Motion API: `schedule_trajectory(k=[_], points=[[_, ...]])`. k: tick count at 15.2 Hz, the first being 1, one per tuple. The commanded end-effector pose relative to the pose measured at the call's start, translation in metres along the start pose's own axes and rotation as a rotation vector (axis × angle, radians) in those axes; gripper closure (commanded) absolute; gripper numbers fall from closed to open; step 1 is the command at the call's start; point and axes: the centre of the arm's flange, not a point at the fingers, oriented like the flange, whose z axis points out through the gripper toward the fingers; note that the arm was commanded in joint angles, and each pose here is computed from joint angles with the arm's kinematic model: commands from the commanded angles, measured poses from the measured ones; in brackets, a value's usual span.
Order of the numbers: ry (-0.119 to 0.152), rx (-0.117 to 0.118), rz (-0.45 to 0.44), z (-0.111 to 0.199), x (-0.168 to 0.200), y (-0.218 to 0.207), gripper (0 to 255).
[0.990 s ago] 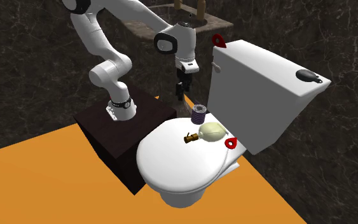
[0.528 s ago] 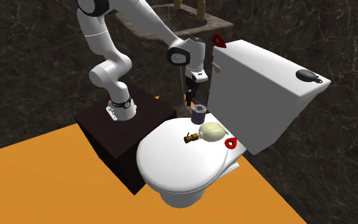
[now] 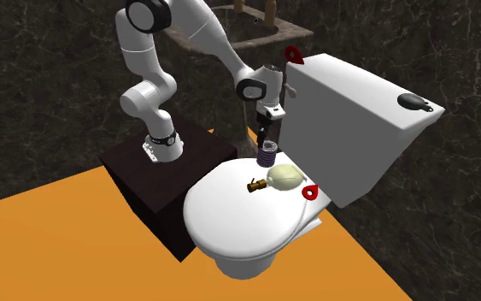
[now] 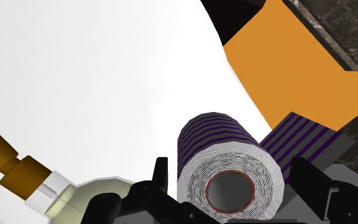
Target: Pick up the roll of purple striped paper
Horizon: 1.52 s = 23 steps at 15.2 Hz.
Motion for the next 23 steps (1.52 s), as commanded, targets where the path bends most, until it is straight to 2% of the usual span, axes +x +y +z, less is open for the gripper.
schedule_trajectory(k=[1, 5, 7, 8, 17, 23], points=[[0.0, 0.0, -0.001, 0.011, 0.0, -0.003, 0], [0.0, 0.0, -0.001, 0.035, 0.001, -0.006, 0], [0.0, 0.0, -0.001, 0.035, 0.001, -0.006, 0], [0.0, 0.0, -0.001, 0.035, 0.002, -0.006, 255], [0.0, 0.0, -0.001, 0.035, 0.001, -0.006, 255], [0.0, 0.0, -0.001, 0.004, 0.0, -0.002, 255]])
